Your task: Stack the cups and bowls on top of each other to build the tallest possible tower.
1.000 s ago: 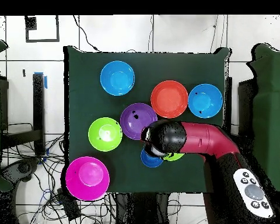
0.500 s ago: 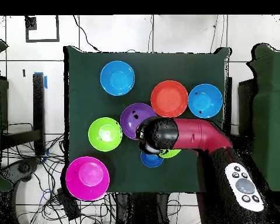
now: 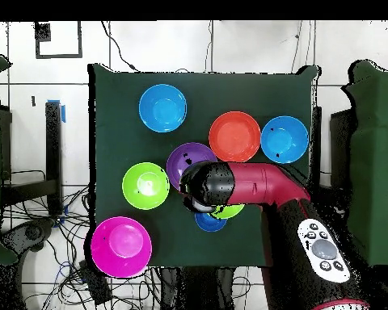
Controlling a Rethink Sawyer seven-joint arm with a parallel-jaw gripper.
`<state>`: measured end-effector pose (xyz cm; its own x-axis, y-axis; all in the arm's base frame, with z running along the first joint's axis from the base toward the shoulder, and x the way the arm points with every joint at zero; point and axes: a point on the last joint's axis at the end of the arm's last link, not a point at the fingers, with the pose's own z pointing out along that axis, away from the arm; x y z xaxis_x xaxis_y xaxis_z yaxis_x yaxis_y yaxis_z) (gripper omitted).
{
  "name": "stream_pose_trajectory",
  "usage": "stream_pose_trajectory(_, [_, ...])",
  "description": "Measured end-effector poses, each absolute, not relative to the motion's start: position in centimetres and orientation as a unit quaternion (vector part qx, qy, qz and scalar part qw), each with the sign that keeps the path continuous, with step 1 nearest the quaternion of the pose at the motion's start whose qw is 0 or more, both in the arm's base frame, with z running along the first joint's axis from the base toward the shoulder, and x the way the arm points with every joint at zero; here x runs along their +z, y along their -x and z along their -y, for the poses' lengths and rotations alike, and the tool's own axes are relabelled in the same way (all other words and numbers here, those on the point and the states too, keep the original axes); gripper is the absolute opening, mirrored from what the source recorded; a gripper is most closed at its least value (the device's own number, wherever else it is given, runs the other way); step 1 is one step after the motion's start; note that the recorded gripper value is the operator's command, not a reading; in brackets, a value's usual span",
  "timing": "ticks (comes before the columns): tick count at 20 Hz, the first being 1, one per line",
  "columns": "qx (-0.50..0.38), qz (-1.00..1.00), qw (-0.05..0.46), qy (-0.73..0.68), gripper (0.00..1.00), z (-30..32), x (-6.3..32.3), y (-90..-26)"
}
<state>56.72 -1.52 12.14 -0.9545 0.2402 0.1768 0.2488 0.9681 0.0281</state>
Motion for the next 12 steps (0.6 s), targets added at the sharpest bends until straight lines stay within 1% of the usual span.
stream_pose_trajectory(12, [-0.027,0.986,0.103,0.125,0.0,1.4,10.7,-55.9])
